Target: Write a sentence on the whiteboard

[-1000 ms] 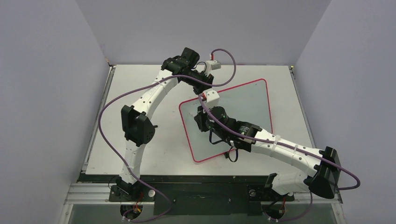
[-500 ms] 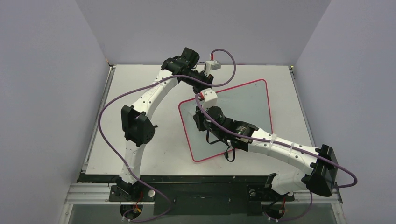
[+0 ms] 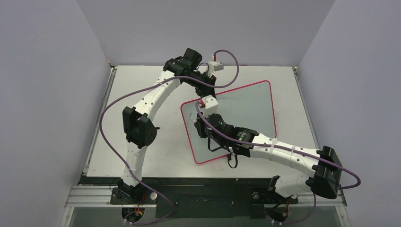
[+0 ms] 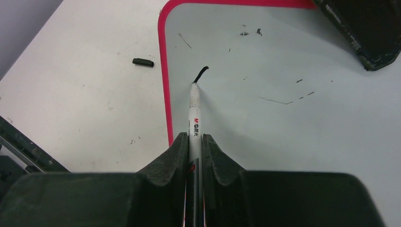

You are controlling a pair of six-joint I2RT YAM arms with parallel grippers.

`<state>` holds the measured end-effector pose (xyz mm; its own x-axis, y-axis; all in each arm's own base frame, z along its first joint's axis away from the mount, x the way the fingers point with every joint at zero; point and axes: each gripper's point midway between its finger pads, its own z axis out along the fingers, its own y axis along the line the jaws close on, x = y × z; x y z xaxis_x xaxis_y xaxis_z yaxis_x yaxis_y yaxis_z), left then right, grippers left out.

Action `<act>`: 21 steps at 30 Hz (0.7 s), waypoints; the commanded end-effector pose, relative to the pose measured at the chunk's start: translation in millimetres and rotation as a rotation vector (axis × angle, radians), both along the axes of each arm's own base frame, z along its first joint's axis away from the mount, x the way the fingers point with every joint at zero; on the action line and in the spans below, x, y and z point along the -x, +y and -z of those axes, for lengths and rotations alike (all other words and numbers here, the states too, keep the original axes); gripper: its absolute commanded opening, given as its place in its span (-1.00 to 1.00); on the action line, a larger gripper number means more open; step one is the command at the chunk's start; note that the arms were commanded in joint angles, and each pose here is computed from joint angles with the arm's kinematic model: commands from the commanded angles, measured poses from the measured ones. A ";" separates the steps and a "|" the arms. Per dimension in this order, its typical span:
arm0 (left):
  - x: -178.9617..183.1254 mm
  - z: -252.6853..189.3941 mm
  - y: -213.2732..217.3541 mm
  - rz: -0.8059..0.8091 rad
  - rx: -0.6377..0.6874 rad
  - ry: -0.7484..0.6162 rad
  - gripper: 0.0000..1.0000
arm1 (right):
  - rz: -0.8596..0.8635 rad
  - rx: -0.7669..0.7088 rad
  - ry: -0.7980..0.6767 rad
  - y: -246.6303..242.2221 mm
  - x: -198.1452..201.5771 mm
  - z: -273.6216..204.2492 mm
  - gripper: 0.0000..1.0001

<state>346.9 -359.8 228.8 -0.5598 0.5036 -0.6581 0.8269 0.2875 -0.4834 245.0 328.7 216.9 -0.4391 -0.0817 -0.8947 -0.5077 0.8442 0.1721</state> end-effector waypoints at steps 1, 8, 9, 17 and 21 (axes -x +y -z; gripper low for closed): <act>16.4 -34.2 -5.2 0.050 0.046 -0.096 -1.00 | 0.051 0.030 0.008 -14.1 1.9 14.3 -1.00; 15.4 -34.4 -5.0 0.045 0.044 -0.097 -1.00 | 0.049 0.036 0.017 -19.8 15.5 17.4 -1.00; 15.6 -34.2 -5.1 0.046 0.044 -0.097 -1.00 | 0.044 0.034 0.017 -18.9 17.4 16.8 -1.00; 14.9 -32.7 -5.1 0.044 0.040 -0.097 -1.00 | 0.017 0.020 0.013 -15.9 25.5 2.1 -1.00; 15.1 -33.4 -5.1 0.045 0.041 -0.098 -1.00 | -0.003 -0.026 0.007 -11.6 28.6 -14.9 -1.00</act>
<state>345.2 -361.1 230.3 -0.5594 0.5033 -0.6586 0.8270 0.2852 -0.4845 217.6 314.1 191.3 -0.4801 -0.1441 -0.8653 -0.5050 0.8520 0.1383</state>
